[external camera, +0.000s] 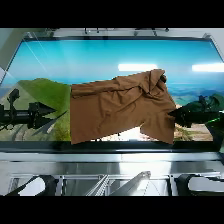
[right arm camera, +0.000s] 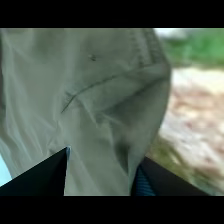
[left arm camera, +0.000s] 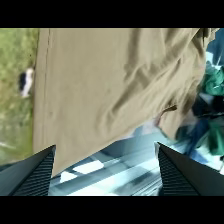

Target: Fold the shirts.

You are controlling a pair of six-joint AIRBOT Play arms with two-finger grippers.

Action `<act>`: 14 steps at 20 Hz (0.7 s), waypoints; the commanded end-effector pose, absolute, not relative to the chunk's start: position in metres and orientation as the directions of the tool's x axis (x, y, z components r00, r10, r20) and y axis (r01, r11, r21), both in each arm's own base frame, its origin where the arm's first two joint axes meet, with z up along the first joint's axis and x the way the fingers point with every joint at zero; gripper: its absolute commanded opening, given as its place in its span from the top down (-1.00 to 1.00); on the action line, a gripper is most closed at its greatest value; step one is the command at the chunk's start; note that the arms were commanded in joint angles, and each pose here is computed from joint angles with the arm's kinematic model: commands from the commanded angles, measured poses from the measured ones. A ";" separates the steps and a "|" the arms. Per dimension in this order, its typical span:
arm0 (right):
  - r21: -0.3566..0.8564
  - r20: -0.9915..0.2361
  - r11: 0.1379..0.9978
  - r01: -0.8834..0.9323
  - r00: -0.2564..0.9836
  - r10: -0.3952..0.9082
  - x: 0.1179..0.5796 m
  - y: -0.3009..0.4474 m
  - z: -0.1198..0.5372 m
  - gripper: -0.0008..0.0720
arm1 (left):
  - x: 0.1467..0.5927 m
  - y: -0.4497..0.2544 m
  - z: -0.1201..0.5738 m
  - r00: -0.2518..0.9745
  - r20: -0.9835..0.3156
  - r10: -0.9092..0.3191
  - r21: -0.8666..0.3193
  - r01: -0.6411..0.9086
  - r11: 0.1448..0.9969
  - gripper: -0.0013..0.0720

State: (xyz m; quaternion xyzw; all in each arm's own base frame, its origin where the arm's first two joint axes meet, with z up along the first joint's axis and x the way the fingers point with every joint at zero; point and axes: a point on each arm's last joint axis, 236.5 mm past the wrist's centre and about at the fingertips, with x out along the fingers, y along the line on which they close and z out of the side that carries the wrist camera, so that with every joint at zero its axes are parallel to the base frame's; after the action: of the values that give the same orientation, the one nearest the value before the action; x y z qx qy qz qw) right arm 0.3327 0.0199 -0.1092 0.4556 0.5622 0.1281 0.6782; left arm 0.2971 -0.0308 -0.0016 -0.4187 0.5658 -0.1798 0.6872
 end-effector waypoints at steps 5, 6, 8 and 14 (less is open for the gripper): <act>0.799 -0.602 0.521 0.301 0.373 0.706 0.347 0.034 -0.102 -0.34 | 0.254 -0.003 -0.053 0.147 -0.796 -0.587 -0.598 -0.338 0.727 -0.94; 0.799 -0.601 0.523 0.297 0.373 0.707 0.347 0.034 -0.102 -0.34 | 0.249 -0.008 -0.063 0.128 -0.794 -0.594 -0.596 -0.354 0.720 -0.94; 0.799 -0.601 0.526 0.291 0.373 0.707 0.347 0.034 -0.102 -0.34 | 0.233 -0.019 -0.086 0.075 -0.779 -0.623 -0.595 -0.401 0.696 -0.94; 0.811 -0.585 0.508 0.291 0.381 0.716 0.349 0.036 -0.098 -0.34 | 0.238 -0.068 -0.104 0.069 -0.641 -0.765 -0.707 -0.442 0.552 -0.94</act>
State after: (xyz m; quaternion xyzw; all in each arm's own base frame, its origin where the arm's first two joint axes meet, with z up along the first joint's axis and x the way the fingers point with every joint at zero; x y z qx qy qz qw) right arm 0.3461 0.0338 -0.1025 0.4633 0.5404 0.1505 0.6860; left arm 0.2368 -0.0481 -0.0952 -0.4326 0.6669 -0.1238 0.5940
